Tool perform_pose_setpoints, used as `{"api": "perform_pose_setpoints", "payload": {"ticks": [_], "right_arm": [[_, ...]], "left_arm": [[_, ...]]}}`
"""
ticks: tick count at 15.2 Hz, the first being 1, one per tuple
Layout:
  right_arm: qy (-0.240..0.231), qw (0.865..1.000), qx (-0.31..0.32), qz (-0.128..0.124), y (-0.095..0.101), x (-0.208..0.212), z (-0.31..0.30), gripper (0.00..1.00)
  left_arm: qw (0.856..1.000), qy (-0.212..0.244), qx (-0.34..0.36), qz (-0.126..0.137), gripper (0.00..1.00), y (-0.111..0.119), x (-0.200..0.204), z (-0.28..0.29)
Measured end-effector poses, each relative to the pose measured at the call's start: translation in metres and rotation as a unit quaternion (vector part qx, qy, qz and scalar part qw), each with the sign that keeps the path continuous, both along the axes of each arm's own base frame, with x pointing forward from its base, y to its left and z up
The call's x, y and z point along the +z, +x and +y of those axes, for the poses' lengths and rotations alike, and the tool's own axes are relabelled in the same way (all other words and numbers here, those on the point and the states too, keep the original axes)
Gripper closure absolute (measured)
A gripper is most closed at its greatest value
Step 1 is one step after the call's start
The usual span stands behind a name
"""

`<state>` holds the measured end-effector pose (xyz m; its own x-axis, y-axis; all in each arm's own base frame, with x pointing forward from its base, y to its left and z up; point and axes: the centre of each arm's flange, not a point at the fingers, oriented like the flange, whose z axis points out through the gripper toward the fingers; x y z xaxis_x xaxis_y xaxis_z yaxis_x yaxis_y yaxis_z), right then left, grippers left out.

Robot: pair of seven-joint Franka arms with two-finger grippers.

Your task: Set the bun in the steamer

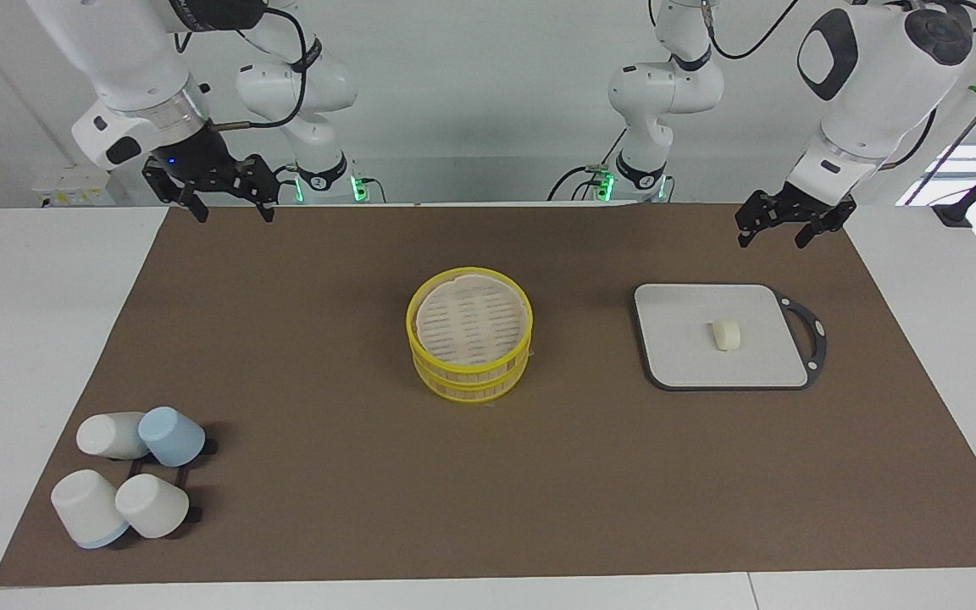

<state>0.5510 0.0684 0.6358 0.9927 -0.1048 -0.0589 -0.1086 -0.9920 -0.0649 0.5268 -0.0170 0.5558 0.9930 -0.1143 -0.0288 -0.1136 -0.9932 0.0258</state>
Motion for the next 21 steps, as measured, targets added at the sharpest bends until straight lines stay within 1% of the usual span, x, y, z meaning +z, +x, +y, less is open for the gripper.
{"api": "perform_pose_setpoints", "payload": {"ticks": [2,4,6,7,8,9,10,12,15,16,19,21], "right_arm": [[0.000,1.000,-0.026,-0.013,0.007,-0.017,0.080,0.00],[-0.002,0.999,-0.035,-0.020,0.020,-0.048,0.164,0.00],[-0.023,0.999,-0.028,-0.022,0.037,-0.087,0.232,0.00],[-0.037,0.999,-0.019,-0.023,0.042,-0.107,0.258,0.00],[-0.045,0.999,-0.012,-0.022,0.043,-0.125,0.280,0.00],[-0.051,0.998,-0.011,-0.021,0.041,-0.141,0.301,0.00],[-0.057,0.998,-0.011,-0.027,0.037,-0.155,0.323,0.00],[-0.064,0.997,-0.002,-0.045,0.025,-0.176,0.360,0.00],[-0.045,0.996,0.012,-0.071,0.016,-0.186,0.389,0.00],[-0.041,0.996,0.017,-0.076,0.014,-0.192,0.395,0.00],[-0.044,0.996,0.028,-0.071,0.003,-0.224,0.404,0.00],[-0.048,0.996,0.035,-0.065,-0.005,-0.236,0.408,0.00]], "left_arm": [[1.000,-0.001,-0.020,-0.004,0.00,-0.008,-0.022,0.004],[0.999,-0.002,-0.039,-0.007,0.00,-0.012,-0.048,0.010],[0.999,-0.002,-0.051,-0.010,0.00,-0.015,-0.078,0.018],[0.998,-0.002,-0.055,-0.013,0.00,-0.018,-0.094,0.022],[0.998,-0.002,-0.057,-0.017,0.00,-0.020,-0.109,0.026],[0.998,-0.001,-0.059,-0.021,0.00,-0.022,-0.124,0.030],[0.998,0.000,-0.061,-0.024,0.00,-0.024,-0.138,0.034],[0.997,0.001,-0.065,-0.029,0.00,-0.025,-0.167,0.036],[0.997,0.003,-0.069,-0.029,0.00,-0.019,-0.201,0.032],[0.997,0.004,-0.073,-0.032,0.00,-0.016,-0.209,0.028],[0.996,0.005,-0.080,-0.043,0.00,-0.009,-0.226,0.020],[0.996,0.006,-0.082,-0.045,0.01,-0.007,-0.232,0.020]]}}
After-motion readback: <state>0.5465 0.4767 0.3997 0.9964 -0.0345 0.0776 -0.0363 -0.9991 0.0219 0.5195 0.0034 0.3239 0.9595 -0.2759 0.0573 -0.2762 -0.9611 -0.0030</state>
